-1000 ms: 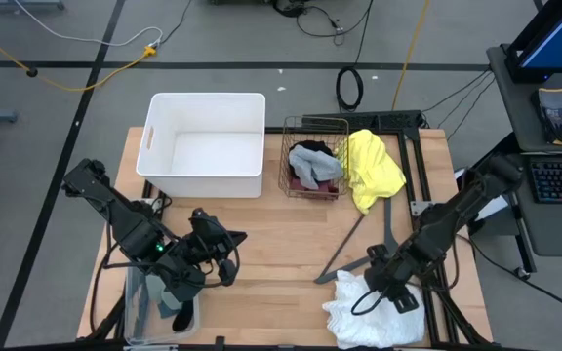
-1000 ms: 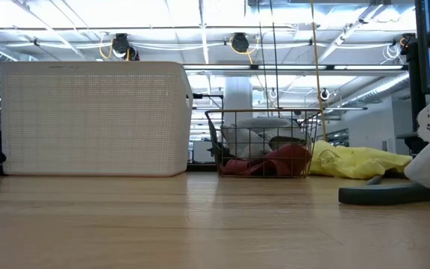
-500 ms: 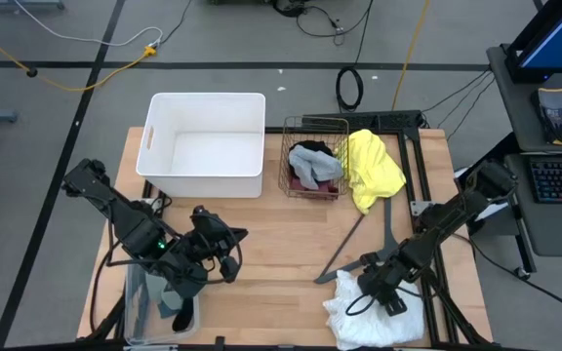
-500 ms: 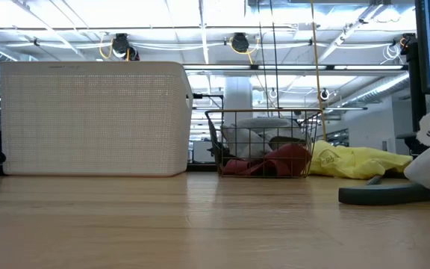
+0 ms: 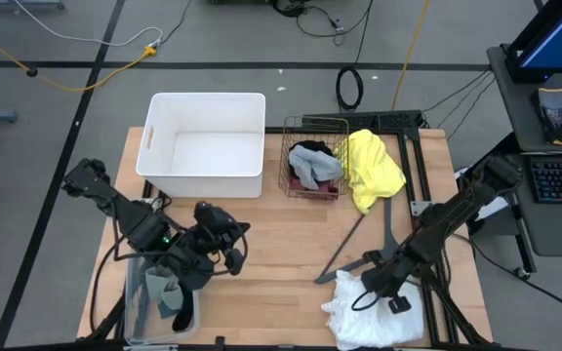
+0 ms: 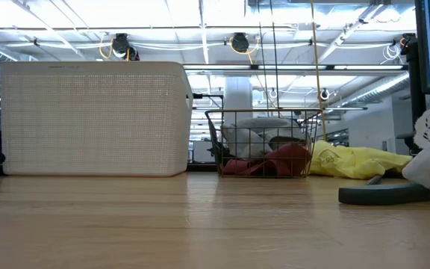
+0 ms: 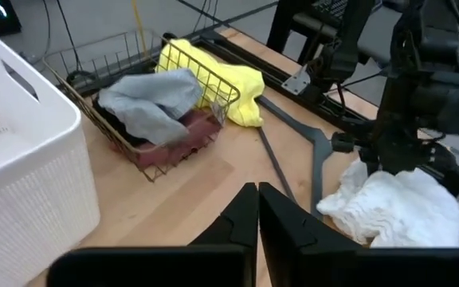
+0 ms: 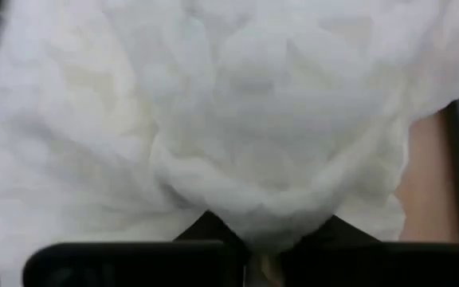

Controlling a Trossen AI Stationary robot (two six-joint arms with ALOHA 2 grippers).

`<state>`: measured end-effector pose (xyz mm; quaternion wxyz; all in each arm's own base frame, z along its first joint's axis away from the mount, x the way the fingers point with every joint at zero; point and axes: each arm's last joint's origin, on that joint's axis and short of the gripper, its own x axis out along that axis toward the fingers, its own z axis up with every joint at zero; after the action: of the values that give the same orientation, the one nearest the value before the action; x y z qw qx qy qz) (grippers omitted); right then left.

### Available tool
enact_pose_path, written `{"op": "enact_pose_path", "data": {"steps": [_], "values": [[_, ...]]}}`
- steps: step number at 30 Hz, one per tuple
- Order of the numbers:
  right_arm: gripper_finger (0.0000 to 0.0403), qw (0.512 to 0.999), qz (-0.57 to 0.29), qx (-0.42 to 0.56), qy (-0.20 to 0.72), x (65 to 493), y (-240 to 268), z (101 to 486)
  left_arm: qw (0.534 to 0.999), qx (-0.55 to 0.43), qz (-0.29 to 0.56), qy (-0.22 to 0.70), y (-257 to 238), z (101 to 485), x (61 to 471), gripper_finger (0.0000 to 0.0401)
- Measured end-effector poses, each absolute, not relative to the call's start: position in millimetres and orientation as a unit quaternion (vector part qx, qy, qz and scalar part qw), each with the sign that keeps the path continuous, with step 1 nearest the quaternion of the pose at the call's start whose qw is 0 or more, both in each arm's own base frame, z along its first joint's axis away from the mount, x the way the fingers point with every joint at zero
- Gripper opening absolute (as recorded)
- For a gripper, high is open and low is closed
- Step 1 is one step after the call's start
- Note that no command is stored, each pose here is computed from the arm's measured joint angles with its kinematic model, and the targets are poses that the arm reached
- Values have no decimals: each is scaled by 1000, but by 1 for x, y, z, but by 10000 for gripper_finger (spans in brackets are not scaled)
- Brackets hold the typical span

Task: Pick & Place Cloths
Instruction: Put the white cloth into the white bin

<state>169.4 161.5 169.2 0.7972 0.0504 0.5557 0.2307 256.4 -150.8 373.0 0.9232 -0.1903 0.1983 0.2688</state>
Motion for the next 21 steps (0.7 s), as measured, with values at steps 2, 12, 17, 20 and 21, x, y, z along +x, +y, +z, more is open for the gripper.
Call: {"op": "enact_pose_path", "data": {"steps": [2, 12, 17, 20, 21], "values": [[32, 805, 236, 60, 542, 168, 160, 177, 919, -207, 265, 204, -149, 373, 258, 20], [32, 840, 269, 168, 440, 153, 146, 230, 921, -264, 197, 210, -148, 380, 272, 29], [32, 862, 293, 238, 339, 146, 138, 263, 936, -256, 160, 183, -148, 389, 281, 33], [32, 877, 296, 268, 267, 142, 132, 282, 942, -252, 141, 171, -147, 393, 285, 51], [32, 883, 293, 275, 244, 142, 131, 289, 944, -250, 135, 167, -146, 395, 286, 60]]}}
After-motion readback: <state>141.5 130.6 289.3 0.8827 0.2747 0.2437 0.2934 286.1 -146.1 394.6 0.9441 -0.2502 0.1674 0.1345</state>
